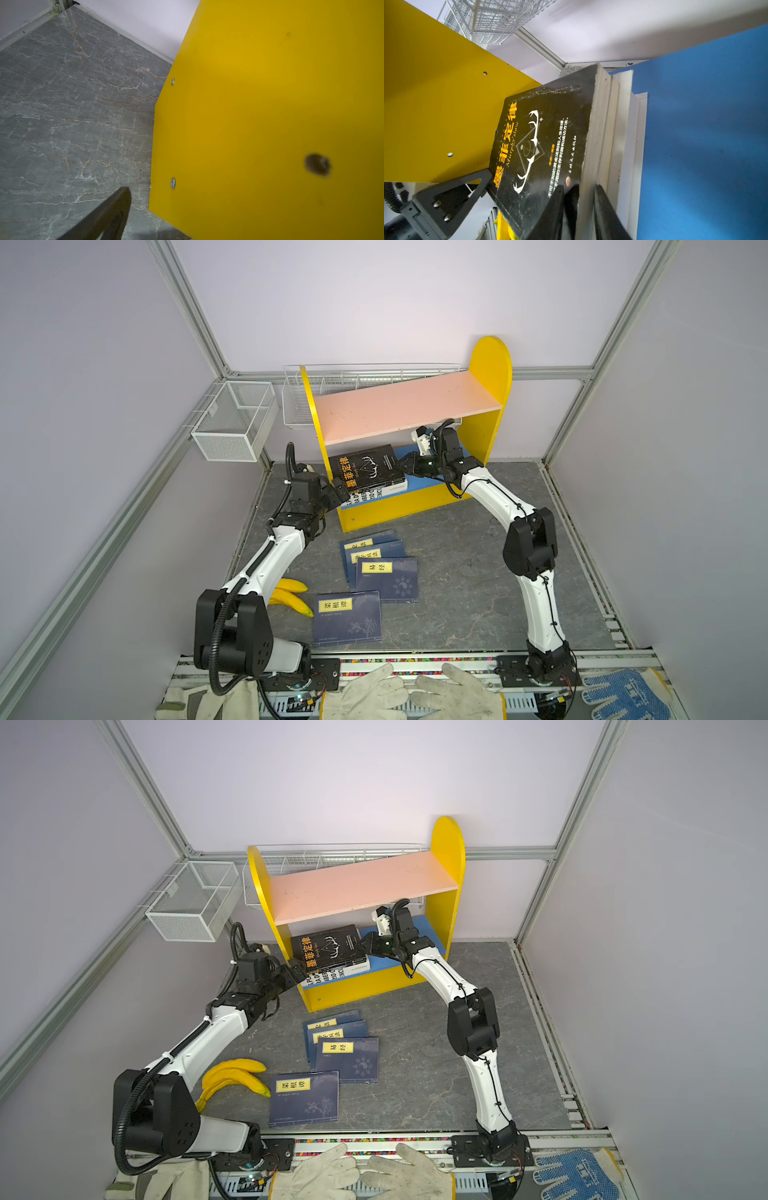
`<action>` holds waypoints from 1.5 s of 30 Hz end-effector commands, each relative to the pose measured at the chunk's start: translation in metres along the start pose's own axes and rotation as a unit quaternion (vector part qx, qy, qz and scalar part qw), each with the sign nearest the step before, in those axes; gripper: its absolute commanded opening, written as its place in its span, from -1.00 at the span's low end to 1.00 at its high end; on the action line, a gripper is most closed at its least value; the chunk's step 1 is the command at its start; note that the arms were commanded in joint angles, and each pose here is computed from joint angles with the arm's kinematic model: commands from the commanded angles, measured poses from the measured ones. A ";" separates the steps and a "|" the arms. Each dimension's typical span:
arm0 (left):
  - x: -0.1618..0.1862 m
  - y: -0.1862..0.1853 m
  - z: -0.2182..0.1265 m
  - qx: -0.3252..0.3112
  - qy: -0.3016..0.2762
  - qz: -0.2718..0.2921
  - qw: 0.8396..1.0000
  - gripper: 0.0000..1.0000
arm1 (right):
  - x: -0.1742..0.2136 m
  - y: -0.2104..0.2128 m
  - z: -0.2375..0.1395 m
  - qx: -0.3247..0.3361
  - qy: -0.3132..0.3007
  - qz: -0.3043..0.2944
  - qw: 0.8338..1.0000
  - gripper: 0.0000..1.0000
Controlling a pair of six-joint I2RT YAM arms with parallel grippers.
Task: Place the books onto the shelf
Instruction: 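Push the black book against the wolf-cover book on the blue shelf with both grippers, then release the black book and withdraw both grippers toward the blue books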
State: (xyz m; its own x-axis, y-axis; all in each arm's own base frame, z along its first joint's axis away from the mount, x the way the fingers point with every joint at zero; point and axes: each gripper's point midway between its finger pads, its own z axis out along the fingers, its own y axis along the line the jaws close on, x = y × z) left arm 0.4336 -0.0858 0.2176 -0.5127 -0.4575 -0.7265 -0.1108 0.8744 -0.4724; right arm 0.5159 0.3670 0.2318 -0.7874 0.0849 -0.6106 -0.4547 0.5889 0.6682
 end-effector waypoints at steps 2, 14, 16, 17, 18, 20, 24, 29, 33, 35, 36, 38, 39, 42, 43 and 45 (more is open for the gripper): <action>-0.013 -0.009 -0.014 0.016 -0.021 0.003 1.000 0.99 | 0.000 0.035 -0.003 -0.029 -0.009 -0.048 0.998 -0.23; 0.014 -0.008 -0.096 0.053 0.000 0.017 0.998 0.99 | -0.017 0.055 -0.093 0.018 -0.095 -0.062 0.993 0.40; 0.036 0.011 -0.107 0.026 0.025 -0.006 0.999 0.99 | -0.005 0.051 -0.106 0.031 -0.097 -0.047 0.994 0.42; 0.049 0.022 -0.112 0.009 0.038 -0.020 0.999 0.99 | 0.004 0.047 -0.112 0.042 -0.093 -0.034 0.994 0.45; 0.064 0.033 -0.117 -0.005 0.052 -0.036 0.998 0.99 | 0.015 0.040 -0.119 0.059 -0.086 -0.014 0.994 0.49; 0.091 0.051 -0.127 -0.026 0.076 -0.069 0.994 1.00 | 0.041 0.025 -0.131 0.090 -0.071 0.028 0.993 0.51; 0.131 0.082 -0.146 -0.063 0.098 -0.113 0.987 1.00 | 0.111 0.019 -0.136 0.088 -0.035 0.079 0.992 0.56; 0.174 0.108 -0.159 -0.089 0.124 -0.167 0.974 1.00 | 0.200 0.023 -0.131 0.083 0.031 0.132 0.987 0.63; 0.199 0.128 -0.168 -0.111 0.130 -0.195 0.966 0.98 | 0.257 0.026 -0.131 0.084 0.064 0.145 0.984 0.66; 0.204 0.131 -0.169 -0.112 0.124 -0.209 0.963 0.95 | 0.279 0.027 -0.131 0.095 0.075 0.149 0.981 0.70; 0.208 0.136 -0.170 -0.123 0.123 -0.210 0.962 0.95 | 0.289 0.030 -0.130 0.093 0.081 0.148 0.981 0.71; 0.211 0.137 -0.170 -0.124 0.124 -0.216 0.961 0.93 | 0.307 0.033 -0.126 0.095 0.093 0.146 0.980 0.72; 0.211 0.138 -0.170 -0.128 0.123 -0.216 0.960 0.94 | 0.314 0.036 -0.122 0.092 0.096 0.142 0.981 0.73; 0.213 0.140 -0.170 -0.133 0.127 -0.215 0.959 0.94 | 0.333 0.045 -0.109 0.084 0.115 0.144 0.979 0.73; 0.213 0.139 -0.171 -0.133 0.129 -0.214 0.959 0.94 | 0.338 0.047 -0.105 0.081 0.120 0.145 0.979 0.73; 0.217 0.138 -0.168 -0.132 0.140 -0.213 0.958 0.94 | 0.354 0.048 -0.092 0.083 0.137 0.147 0.976 0.73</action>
State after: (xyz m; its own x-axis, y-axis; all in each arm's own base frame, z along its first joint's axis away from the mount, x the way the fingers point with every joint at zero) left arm 0.1717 -0.0403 0.0900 -0.5741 -0.7427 -0.3447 -0.5066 0.6529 -0.5631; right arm 0.1786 0.3371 0.0997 -0.9599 0.0296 -0.2787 -0.1786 0.7018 0.6896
